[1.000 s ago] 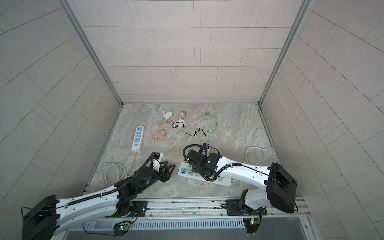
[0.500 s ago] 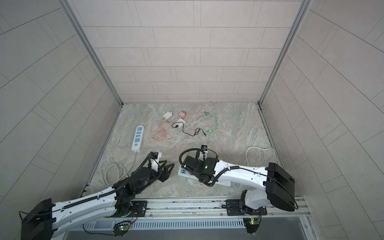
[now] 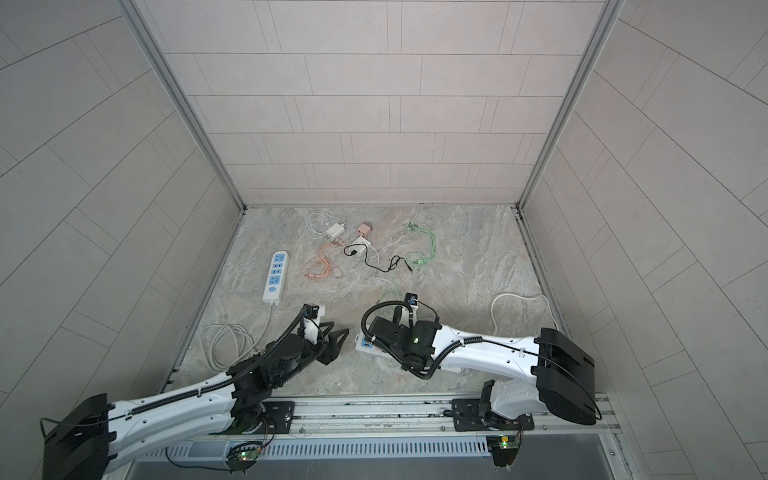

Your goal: Insert the plug

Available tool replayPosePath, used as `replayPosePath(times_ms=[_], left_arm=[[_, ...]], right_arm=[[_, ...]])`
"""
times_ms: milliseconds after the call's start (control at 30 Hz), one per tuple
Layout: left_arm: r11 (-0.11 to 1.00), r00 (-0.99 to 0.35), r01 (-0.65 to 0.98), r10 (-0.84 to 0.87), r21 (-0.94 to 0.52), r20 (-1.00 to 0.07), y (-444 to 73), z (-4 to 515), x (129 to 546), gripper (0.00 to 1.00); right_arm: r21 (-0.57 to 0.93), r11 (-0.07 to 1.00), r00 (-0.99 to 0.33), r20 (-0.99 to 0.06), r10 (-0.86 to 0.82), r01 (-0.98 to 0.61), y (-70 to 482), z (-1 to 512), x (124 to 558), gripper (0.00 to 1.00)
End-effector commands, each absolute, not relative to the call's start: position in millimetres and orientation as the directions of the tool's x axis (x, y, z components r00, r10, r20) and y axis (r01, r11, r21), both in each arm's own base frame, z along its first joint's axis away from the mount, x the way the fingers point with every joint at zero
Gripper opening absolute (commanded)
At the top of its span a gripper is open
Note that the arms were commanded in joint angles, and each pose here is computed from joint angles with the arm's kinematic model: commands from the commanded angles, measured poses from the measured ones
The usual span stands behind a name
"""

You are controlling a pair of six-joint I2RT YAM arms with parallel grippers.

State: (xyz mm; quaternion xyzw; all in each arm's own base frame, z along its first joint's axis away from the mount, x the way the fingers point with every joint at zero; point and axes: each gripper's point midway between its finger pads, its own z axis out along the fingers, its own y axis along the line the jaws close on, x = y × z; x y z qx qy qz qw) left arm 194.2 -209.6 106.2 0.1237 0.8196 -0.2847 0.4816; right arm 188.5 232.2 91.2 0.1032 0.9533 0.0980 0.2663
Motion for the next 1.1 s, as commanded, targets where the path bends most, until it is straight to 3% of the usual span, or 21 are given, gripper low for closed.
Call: replayPosePath(times_ms=[0, 367, 1067], left_arm=[[0.8, -0.492, 0.492, -0.071, -0.344, -0.868, -214, 114, 195, 0.6], [0.793, -0.484, 0.501, -0.075, -0.346, -0.872, -214, 120, 194, 0.6], [0.778, -0.506, 0.524, -0.045, -0.348, -0.861, -228, 117, 195, 0.59]], right_arm=[[0.099, 0.983, -0.91, -0.374, 0.18, 0.153, 211, 48, 158, 0.0], [0.05, 0.987, -0.93, -0.33, 0.162, 0.154, 210, 21, 146, 0.0], [0.098, 0.981, -0.906, -0.377, 0.193, 0.168, 211, 21, 128, 0.0]])
